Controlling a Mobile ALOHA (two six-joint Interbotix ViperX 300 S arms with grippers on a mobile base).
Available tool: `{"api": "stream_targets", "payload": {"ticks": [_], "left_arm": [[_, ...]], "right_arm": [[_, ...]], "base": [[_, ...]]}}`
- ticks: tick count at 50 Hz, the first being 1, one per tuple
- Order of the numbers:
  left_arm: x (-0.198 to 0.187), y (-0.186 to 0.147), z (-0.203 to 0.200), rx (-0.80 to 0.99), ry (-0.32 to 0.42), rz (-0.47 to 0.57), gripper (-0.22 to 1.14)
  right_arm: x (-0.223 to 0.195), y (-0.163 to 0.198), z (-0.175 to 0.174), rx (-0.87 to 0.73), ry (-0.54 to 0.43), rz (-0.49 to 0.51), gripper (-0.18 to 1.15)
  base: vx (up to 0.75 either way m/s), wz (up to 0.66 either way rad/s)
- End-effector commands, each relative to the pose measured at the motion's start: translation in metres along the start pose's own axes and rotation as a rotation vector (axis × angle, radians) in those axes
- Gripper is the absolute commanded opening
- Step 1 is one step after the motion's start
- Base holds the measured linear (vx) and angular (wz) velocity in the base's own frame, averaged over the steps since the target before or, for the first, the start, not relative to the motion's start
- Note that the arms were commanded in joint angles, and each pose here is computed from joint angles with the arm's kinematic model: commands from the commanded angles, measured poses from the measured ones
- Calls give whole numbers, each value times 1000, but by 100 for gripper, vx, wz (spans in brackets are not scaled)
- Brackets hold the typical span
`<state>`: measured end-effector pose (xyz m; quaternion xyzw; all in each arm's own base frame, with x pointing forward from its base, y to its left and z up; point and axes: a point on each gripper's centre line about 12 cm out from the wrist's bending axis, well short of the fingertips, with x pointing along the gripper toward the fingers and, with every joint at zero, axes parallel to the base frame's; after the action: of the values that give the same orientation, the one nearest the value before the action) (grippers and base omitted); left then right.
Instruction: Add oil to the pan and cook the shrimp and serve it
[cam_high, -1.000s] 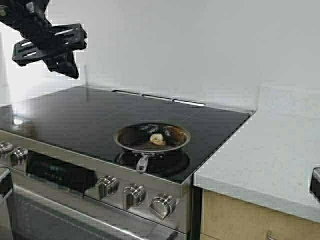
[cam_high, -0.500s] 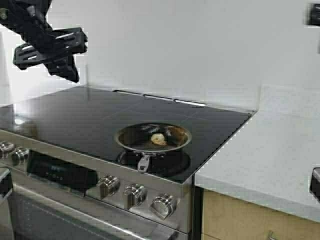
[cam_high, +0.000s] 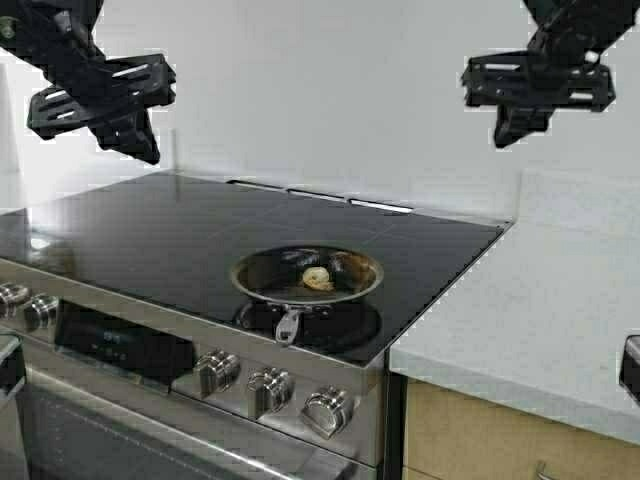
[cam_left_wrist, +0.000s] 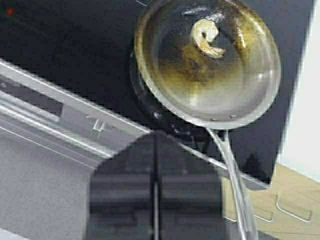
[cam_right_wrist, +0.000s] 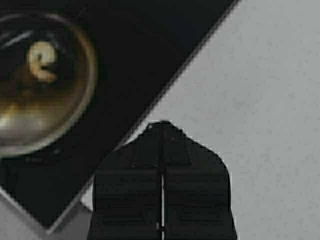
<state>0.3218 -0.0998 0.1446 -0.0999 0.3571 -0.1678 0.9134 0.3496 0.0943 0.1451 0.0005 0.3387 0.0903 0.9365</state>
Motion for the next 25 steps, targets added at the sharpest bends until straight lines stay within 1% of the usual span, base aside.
{"api": "stream_targets", "payload": {"ticks": [1,5,6,8,11,15,17,18,19,23,25], "left_arm": [[0,-6,9,-2,-28,-34,6],[3,-9,7,2,-26,-72,11],[4,-11,7,5,-26,-88,14],[8,-15,3,8,-19,-140,26],[14,-21,-2,11,-10,-216,51],[26,-25,-11,-21,11,-288,94],[32,-26,-18,-51,29,-319,109],[34,-26,-21,-65,36,-333,113],[37,-26,-24,-82,42,-342,113],[48,-23,-38,-142,68,-364,100],[53,-22,-43,-175,74,-378,97]], "right_arm": [[-7,13,5,-22,-33,25,6],[-8,22,1,-35,-25,44,6],[-8,23,1,-37,-26,47,6],[-8,25,2,-40,-30,52,6],[-8,27,3,-42,-33,55,6],[-9,28,5,-42,-32,60,6],[-9,28,5,-42,-28,62,6],[-9,28,5,-42,-24,64,6],[-9,29,5,-40,-21,66,6],[-9,29,5,-43,-16,70,6],[-8,29,5,-44,-13,71,6]], "base": [[0,0],[0,0],[0,0],[0,0],[0,0],[0,0],[0,0],[0,0],[0,0],[0,0],[0,0]]}}
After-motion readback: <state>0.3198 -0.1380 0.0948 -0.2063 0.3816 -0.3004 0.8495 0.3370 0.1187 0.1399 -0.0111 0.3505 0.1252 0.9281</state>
